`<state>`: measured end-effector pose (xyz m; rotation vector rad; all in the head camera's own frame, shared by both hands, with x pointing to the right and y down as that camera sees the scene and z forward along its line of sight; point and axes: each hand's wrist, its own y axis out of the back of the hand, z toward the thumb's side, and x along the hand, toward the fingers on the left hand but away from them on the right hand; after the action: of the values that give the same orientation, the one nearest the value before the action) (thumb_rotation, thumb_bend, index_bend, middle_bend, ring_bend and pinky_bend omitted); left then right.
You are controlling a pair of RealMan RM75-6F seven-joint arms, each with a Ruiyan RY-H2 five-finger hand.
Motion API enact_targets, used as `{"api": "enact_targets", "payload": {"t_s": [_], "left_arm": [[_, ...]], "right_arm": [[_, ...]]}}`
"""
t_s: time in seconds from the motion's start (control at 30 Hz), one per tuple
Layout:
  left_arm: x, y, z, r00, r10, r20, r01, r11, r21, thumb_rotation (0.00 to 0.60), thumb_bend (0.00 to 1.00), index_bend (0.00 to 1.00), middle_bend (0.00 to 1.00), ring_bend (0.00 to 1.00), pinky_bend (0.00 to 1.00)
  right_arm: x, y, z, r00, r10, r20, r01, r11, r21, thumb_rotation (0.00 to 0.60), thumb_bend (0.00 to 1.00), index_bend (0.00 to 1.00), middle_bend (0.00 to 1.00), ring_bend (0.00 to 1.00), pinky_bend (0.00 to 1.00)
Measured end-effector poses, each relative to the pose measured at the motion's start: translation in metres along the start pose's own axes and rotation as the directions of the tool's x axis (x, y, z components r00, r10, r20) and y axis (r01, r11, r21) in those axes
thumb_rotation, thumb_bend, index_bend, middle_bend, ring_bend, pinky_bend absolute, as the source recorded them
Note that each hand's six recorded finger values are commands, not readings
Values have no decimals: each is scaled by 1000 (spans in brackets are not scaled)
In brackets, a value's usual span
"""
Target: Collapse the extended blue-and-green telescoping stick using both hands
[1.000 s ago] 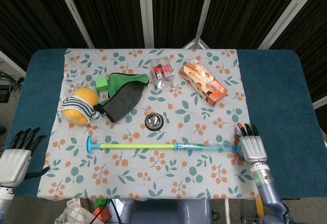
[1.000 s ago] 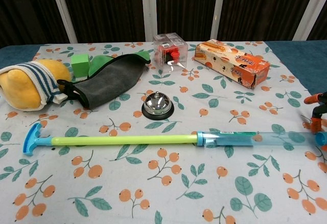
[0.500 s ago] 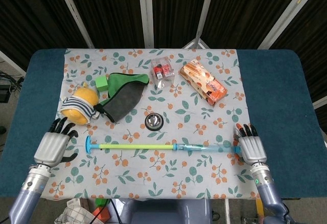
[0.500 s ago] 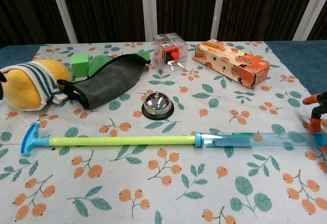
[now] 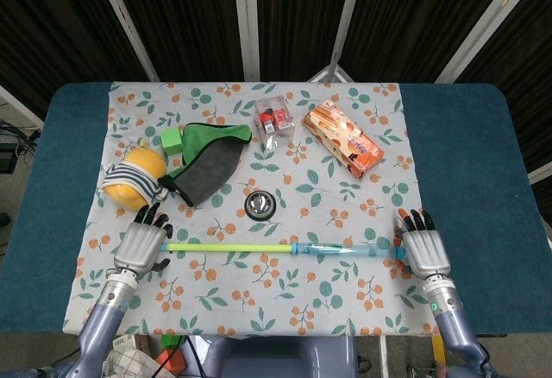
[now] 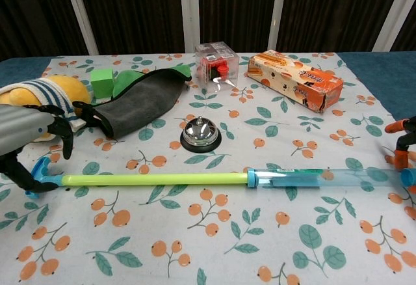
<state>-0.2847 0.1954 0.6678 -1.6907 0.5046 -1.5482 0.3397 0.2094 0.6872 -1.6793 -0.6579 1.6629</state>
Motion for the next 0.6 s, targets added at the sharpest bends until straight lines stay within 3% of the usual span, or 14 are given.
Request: {"api": "enact_targets", "payload": {"t_s": [0.2,0.4,0.6], "left_arm": [[11,-5,9,1000,7,-12,-6,1000,23,600,341,456,304,205,311],[20,-7,14,1000,19,-24,-18,999,44,600,343,481,317,210,317],[25,-16,11,999,-9,-50,11,998,58,600,343,486,319,210,316]], "right_arm": [[0,0,0,1000,-1,-1,1,1000,-1,600,320,597,141,22,0],[1,1,0,1000,-3,-1,3,1000,-4,600,320,598,141,23,0],[1,2,-1,1000,-4,1,4,1000,-5,600,320,598,141,22,0]]}}
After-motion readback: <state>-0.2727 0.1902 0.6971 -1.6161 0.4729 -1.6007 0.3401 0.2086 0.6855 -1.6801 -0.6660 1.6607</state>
